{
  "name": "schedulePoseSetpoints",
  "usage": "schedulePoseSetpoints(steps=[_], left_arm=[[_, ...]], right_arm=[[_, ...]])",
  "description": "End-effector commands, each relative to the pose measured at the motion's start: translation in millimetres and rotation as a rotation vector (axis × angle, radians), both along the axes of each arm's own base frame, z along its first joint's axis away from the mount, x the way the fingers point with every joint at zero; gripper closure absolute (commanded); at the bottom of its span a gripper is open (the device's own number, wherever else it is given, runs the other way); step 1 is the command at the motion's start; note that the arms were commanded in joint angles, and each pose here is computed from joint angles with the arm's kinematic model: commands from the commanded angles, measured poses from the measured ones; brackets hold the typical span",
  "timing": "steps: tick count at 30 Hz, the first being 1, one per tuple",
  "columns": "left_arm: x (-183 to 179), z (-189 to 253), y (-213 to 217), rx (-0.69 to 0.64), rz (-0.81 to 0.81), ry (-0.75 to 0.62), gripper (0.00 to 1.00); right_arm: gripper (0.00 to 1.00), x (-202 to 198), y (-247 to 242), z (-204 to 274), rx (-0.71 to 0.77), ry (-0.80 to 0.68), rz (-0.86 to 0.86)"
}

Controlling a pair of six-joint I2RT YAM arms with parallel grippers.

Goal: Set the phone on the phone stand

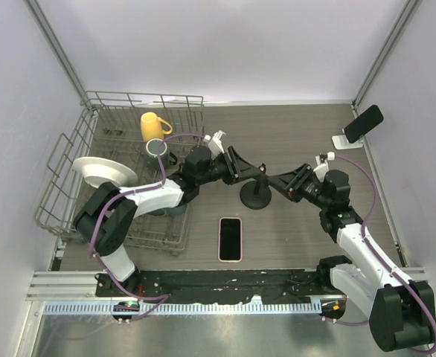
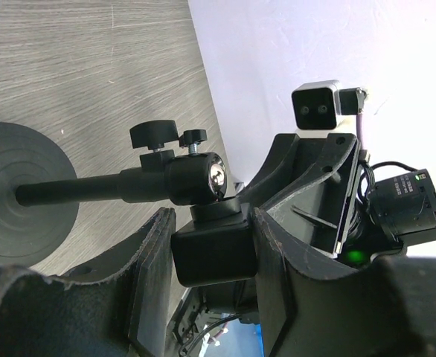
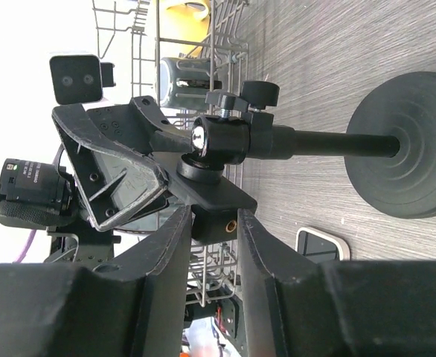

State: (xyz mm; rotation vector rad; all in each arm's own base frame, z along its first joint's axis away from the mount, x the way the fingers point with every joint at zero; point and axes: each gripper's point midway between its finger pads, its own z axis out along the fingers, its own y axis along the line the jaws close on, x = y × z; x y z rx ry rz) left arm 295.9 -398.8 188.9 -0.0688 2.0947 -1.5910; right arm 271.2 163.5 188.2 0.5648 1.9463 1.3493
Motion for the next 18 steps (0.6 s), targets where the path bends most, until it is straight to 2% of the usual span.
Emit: schedulePoseSetpoints(steps=[1,3,8,12,18], left_arm=[[-25,-84,7,0.227,-0.048,0.113,1.00],[-24,-83,6,0.227,-0.048,0.114,1.00],[-25,-79,5,0.203,-0.044,0.129,1.00],[-25,-79,7,0.207,-0.039,0.125,1.00],[-25,-81,6,0.202,-0.039,0.134,1.00]], right_arm=[[0.64,13,-9,34,-0.005,-0.099,-0.063],[0.34,9,-12,28,-0.009,-0.079,-0.079],[0.33,-1,-4,20,0.158,-0.046,-0.063],[0.36,1,-2,14,0.211,-0.027,-0.061],[0.36,2,2,18,0.274,-0.030,-0.035]])
